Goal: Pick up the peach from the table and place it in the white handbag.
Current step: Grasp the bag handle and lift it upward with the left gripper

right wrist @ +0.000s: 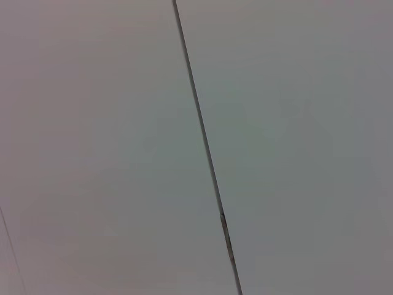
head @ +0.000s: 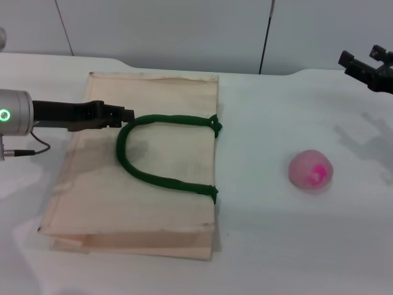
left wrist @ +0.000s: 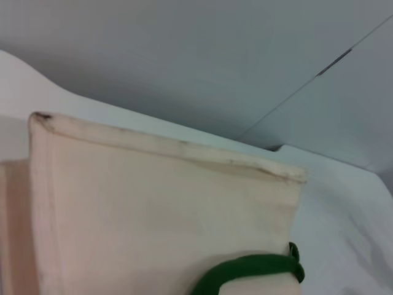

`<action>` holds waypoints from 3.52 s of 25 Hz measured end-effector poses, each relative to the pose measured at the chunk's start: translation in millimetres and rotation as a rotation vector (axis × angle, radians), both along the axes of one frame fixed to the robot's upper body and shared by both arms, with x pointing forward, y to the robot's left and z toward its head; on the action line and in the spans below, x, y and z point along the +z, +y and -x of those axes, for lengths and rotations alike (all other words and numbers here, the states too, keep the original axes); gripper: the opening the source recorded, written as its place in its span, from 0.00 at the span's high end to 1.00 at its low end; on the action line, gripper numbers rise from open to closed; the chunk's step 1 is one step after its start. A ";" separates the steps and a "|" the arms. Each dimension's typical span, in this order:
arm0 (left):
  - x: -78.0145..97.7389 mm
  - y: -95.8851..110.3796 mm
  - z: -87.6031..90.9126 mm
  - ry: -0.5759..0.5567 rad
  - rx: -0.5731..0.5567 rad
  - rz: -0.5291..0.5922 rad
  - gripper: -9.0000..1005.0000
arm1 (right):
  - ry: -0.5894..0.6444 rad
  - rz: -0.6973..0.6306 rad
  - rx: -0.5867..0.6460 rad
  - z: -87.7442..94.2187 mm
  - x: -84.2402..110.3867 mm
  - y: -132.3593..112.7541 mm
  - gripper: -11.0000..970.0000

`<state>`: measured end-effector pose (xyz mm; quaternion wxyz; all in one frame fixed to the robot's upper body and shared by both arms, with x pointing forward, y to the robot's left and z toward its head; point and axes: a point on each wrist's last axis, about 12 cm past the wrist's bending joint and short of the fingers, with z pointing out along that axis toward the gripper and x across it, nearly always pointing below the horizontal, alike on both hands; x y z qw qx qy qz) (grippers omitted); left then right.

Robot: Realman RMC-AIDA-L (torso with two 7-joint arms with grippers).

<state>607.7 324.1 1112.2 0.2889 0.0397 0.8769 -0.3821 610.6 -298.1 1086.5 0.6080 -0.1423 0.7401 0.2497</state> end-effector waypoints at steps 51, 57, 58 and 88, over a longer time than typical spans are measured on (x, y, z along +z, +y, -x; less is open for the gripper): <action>-12.2 -9.9 -18.6 0.192 0.058 -0.222 0.55 | -0.011 -0.003 0.016 -2.3 2.4 7.6 0.09; -13.9 -13.9 -22.9 0.205 0.057 -0.251 0.56 | -0.011 -0.002 0.016 -2.4 2.5 7.4 0.09; -13.9 -14.4 -23.2 0.205 0.056 -0.253 0.56 | -0.011 -0.002 0.016 -2.4 2.5 7.4 0.09; -10.6 -20.2 -32.0 0.189 0.079 -0.266 0.81 | -0.012 -0.005 0.019 -2.6 2.8 8.8 0.09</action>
